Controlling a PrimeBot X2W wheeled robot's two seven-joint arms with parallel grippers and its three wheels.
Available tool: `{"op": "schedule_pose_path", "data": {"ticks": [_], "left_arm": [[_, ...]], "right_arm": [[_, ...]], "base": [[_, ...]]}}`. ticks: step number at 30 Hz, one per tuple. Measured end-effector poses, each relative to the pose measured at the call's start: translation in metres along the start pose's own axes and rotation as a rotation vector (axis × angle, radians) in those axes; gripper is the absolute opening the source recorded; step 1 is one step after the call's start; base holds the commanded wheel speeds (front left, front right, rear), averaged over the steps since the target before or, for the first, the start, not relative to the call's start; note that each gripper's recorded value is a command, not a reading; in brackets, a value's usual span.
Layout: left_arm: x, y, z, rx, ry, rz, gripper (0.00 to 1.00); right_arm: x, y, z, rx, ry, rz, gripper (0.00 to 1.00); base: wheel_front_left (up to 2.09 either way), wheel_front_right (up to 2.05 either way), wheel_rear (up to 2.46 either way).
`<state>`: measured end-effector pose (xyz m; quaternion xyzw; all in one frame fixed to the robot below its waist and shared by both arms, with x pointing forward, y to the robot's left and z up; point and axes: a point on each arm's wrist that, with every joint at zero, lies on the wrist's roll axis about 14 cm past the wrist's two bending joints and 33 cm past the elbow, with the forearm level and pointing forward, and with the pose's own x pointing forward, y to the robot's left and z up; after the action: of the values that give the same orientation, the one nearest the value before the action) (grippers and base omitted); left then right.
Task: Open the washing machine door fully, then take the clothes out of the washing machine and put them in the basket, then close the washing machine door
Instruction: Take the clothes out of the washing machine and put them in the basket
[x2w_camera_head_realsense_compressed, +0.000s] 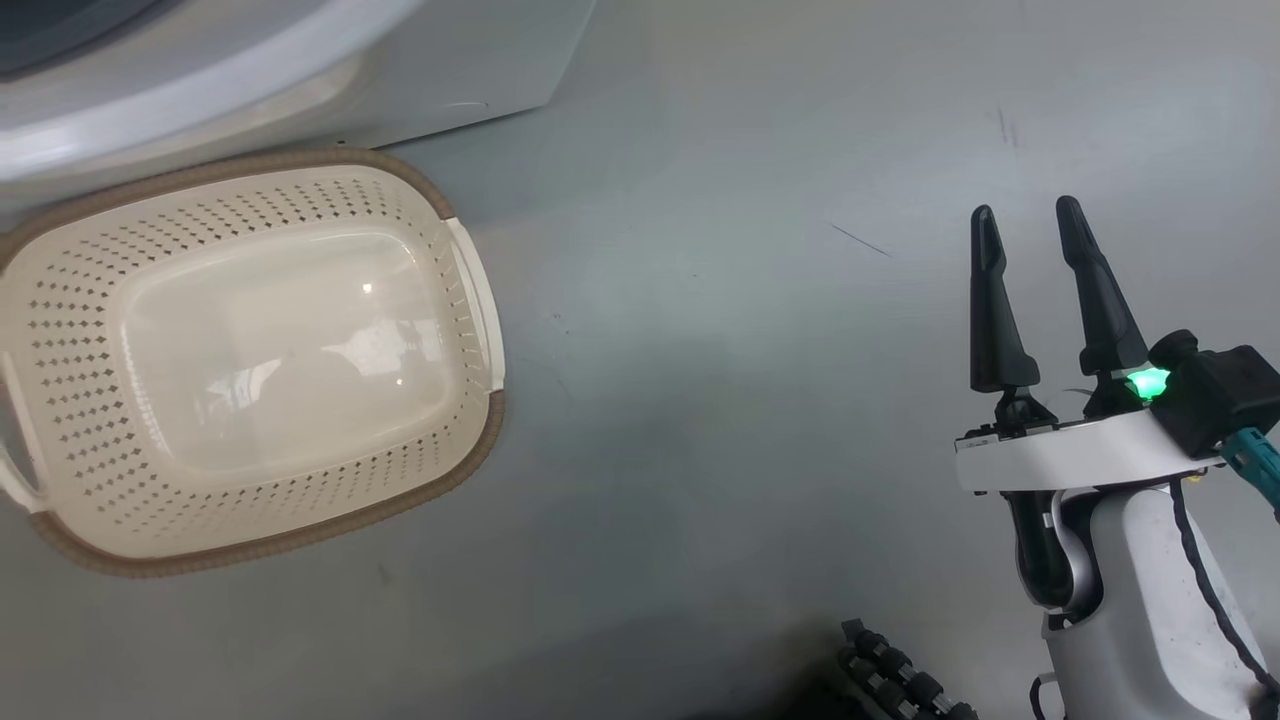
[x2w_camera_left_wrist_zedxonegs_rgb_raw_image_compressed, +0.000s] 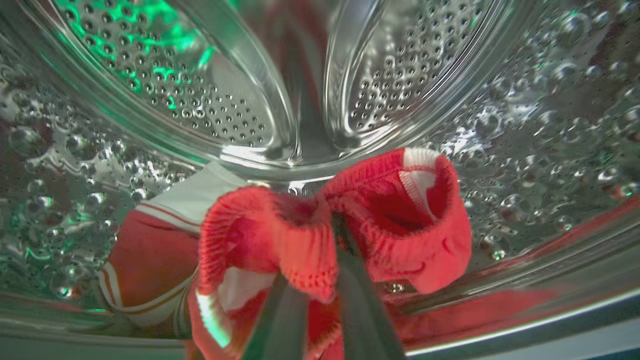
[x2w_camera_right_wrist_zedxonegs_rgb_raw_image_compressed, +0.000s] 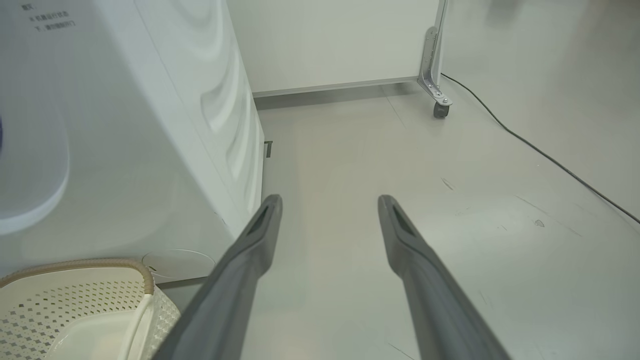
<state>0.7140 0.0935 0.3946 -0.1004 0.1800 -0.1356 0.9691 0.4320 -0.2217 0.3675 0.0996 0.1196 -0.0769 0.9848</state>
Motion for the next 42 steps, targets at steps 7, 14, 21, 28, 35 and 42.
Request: {"op": "schedule_pose_path", "data": {"ticks": [7,14,21,28,35,42], "left_arm": [[-0.021,0.001,0.020,0.002,-0.148,0.004,0.00],[-0.048,-0.001,0.014,-0.023,-0.235,0.020,0.00],[-0.077,-0.007,0.009,-0.044,-0.307,0.035,0.00],[-0.120,-0.012,0.006,-0.047,-0.377,0.068,0.00],[-0.162,-0.024,0.021,-0.028,-0.451,0.071,0.00],[-0.206,-0.038,0.045,-0.020,-0.523,0.064,0.00]], "right_arm": [[0.002,0.004,0.006,-0.001,-0.021,0.012,1.00],[0.003,0.007,0.016,-0.014,-0.049,0.025,1.00],[-0.001,0.010,0.022,-0.019,-0.063,0.037,1.00],[-0.011,0.018,0.028,-0.025,-0.071,0.067,1.00],[-0.025,0.027,0.036,-0.025,-0.086,0.100,1.00],[-0.045,0.034,0.042,-0.026,-0.097,0.127,1.00]], "base": [[0.00,0.00,0.00],[0.00,0.00,0.00],[0.00,0.00,0.00],[0.00,0.00,0.00],[0.00,0.00,0.00],[0.00,0.00,0.00]]}}
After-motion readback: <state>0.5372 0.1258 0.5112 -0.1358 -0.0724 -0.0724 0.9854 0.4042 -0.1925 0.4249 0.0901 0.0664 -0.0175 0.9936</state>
